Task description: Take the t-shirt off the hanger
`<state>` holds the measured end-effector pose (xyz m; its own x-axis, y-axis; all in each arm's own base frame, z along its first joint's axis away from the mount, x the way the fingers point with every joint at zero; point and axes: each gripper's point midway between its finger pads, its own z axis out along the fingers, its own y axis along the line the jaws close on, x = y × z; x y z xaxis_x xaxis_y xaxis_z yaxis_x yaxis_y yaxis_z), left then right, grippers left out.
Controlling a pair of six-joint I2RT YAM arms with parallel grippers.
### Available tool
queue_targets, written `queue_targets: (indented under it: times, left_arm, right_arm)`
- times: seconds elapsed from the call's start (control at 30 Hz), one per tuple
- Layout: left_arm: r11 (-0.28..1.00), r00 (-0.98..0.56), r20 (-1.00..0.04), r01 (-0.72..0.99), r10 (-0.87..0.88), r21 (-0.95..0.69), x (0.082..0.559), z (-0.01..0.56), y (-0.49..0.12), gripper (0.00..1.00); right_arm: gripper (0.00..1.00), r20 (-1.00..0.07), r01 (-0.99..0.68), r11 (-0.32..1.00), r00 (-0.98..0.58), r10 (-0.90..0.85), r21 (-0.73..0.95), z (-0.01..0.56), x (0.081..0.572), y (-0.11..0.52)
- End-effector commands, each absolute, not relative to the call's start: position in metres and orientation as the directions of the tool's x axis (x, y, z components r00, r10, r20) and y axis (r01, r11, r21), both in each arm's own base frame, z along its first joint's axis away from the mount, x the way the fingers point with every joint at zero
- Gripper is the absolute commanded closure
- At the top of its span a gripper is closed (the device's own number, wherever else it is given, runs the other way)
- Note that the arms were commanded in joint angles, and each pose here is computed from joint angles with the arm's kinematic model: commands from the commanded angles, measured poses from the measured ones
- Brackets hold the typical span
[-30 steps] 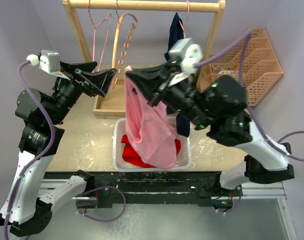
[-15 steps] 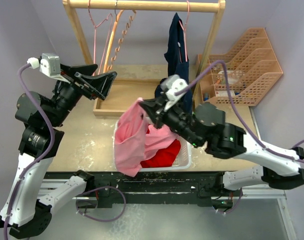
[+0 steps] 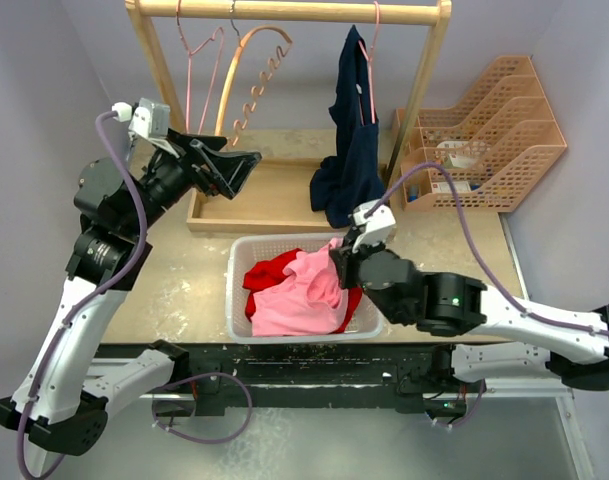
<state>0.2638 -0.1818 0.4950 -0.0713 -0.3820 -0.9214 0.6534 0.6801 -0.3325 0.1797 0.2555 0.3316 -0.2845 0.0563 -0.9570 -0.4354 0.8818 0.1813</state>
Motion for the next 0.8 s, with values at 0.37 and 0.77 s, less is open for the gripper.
queue_targets:
  times: [0.37,0.77]
  left_arm:
    - [0.588,0.005,-0.928,0.774,-0.373,-0.233,0.261,0.546,-0.206,0.01]
    - [0.489,-0.025,-0.952,0.854,-0.305,-0.179,0.291,0.562,-0.288,0.01]
  right_arm:
    - [1.0,-0.707,-0.517,0.852,-0.632,-0.318,0.079,0.151,0.14,0.321]
    - [0.31,-0.802,-0.622,0.781,-0.497,-0.331,0.064,0.214,0.145,0.339]
